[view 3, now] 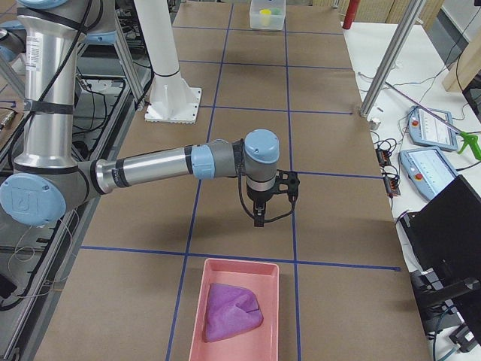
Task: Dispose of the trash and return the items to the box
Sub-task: 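Release the yellow cup in the clear bin and hold both grippers above the bins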
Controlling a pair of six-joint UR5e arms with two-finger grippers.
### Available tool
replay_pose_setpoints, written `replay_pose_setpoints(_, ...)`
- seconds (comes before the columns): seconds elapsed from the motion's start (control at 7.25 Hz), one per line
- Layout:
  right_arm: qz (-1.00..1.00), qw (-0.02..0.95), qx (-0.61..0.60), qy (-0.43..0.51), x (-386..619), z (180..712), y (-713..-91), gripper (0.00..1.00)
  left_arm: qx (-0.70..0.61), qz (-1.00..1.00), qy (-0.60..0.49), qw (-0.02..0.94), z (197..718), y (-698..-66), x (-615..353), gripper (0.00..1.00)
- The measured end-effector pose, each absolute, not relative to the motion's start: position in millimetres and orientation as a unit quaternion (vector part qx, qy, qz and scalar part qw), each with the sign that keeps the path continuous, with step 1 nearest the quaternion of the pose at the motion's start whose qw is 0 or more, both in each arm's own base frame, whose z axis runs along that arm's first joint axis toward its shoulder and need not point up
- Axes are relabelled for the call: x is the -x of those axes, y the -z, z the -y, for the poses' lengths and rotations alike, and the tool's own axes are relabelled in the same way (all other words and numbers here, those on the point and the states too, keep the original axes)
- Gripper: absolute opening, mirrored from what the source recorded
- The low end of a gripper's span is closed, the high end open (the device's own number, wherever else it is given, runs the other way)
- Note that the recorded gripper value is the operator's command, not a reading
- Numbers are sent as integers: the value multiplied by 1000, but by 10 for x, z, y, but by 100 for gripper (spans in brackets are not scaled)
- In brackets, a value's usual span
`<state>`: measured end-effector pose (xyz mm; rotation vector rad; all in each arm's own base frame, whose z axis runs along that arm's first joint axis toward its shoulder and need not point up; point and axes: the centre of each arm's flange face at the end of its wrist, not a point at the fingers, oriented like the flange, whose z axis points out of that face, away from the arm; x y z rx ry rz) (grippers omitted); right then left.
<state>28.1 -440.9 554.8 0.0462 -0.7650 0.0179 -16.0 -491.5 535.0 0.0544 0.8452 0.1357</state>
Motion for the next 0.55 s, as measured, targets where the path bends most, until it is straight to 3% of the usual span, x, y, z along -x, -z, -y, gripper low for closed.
replay_pose_setpoints(0.55,370,929,-25,13,-292,4336,-5630,100,-14,-390,-55,919,4934,-5760,459,97)
